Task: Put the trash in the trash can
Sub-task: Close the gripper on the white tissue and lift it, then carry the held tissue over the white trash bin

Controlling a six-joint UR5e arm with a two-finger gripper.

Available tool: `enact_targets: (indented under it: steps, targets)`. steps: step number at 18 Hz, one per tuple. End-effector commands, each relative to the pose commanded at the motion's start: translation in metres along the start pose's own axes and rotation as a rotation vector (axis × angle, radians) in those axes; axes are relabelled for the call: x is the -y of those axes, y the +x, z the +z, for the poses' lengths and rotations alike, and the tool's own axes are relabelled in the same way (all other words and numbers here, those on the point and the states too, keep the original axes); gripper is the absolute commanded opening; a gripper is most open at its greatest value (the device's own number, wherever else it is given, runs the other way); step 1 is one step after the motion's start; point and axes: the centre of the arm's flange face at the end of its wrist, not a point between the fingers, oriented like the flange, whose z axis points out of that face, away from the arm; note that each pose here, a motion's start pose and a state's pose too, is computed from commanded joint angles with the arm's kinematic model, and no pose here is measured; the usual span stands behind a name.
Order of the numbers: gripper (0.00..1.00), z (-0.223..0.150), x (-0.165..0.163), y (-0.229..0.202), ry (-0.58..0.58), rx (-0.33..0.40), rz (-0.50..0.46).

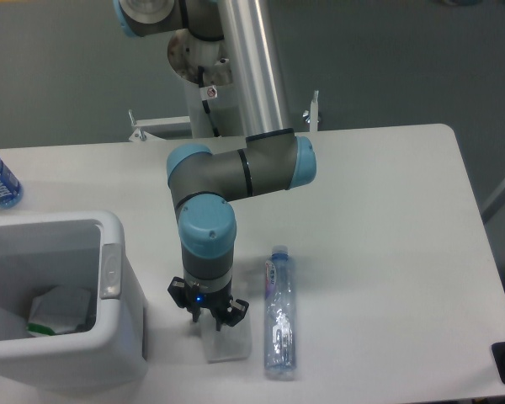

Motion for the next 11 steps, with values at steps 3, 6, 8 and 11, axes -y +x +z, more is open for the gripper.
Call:
enact_targets:
  steps: [3, 6, 8, 11]
  targets:
    - [0.00, -0.017, -0.003, -0.002, 0.013, 0.007, 0.003]
    - [0.00, -0.066, -0.008, -0.018, 0.085, 0.030, -0.029]
    - [0.00, -0.108, -0.008, -0.037, 0.191, 0.010, -0.061]
    - [0.00, -0.170, -0.002, -0.060, 0.366, -0.053, -0.146]
